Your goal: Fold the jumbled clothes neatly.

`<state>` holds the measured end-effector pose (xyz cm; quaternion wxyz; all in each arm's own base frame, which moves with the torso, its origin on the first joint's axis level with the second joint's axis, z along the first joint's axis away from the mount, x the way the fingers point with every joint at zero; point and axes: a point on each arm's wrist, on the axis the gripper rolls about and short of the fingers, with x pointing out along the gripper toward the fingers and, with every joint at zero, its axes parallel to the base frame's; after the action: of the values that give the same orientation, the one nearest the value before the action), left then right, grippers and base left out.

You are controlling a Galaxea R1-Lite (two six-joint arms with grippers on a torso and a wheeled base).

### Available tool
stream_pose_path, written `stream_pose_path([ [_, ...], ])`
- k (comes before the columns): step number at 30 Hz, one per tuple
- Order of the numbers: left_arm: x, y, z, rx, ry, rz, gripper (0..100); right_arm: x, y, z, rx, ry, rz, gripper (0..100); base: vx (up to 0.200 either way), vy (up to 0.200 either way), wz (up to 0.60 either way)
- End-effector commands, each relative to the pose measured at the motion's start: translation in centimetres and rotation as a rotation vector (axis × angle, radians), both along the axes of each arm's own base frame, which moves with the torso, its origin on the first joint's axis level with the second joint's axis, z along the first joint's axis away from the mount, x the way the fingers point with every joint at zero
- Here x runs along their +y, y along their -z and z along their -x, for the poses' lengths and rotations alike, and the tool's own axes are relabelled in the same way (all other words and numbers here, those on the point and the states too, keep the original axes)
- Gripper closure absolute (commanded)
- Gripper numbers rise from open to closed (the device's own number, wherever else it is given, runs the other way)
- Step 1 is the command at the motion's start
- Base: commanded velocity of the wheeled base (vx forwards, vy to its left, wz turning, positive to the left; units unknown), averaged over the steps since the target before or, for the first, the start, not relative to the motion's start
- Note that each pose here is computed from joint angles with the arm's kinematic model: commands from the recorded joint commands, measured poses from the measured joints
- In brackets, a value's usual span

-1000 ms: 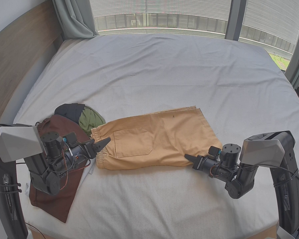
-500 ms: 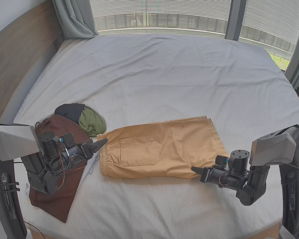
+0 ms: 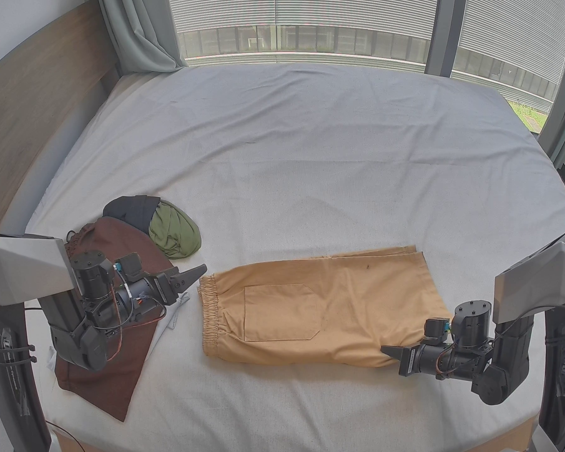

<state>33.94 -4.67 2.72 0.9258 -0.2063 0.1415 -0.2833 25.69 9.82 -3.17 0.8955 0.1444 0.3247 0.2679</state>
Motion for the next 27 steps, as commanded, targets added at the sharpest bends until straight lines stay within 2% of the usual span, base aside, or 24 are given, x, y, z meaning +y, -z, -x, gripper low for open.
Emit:
stream_pose_path([
  [1,-0.4,-0.3,0.3,-0.003,0.016,0.002,0,0.0,0.0,0.5,0.010,0.004,0.012,100,0.000,0.000,0.00],
  [10,-0.7,-0.5,0.6,-0.002,0.027,0.001,0,-0.3,0.4,0.3,0.021,0.016,0.017,100,0.000,0.000,0.00],
  [11,-0.7,-0.5,0.6,-0.002,0.028,0.001,0,-0.2,0.5,0.5,0.029,0.010,0.021,0,0.000,0.000,0.00],
  [18,-0.8,-0.6,0.7,-0.004,0.030,0.001,0,-0.4,0.6,2.3,0.086,-0.021,0.044,0,0.000,0.000,0.00],
  [23,-0.9,-0.5,0.8,-0.001,0.040,0.001,0,-0.4,0.3,4.1,0.114,-0.123,0.054,0,0.000,0.000,0.00],
  [27,-0.8,-0.6,0.7,-0.004,0.036,-0.001,0,-0.6,0.0,4.9,0.112,-0.162,0.064,0,0.000,0.000,0.00],
])
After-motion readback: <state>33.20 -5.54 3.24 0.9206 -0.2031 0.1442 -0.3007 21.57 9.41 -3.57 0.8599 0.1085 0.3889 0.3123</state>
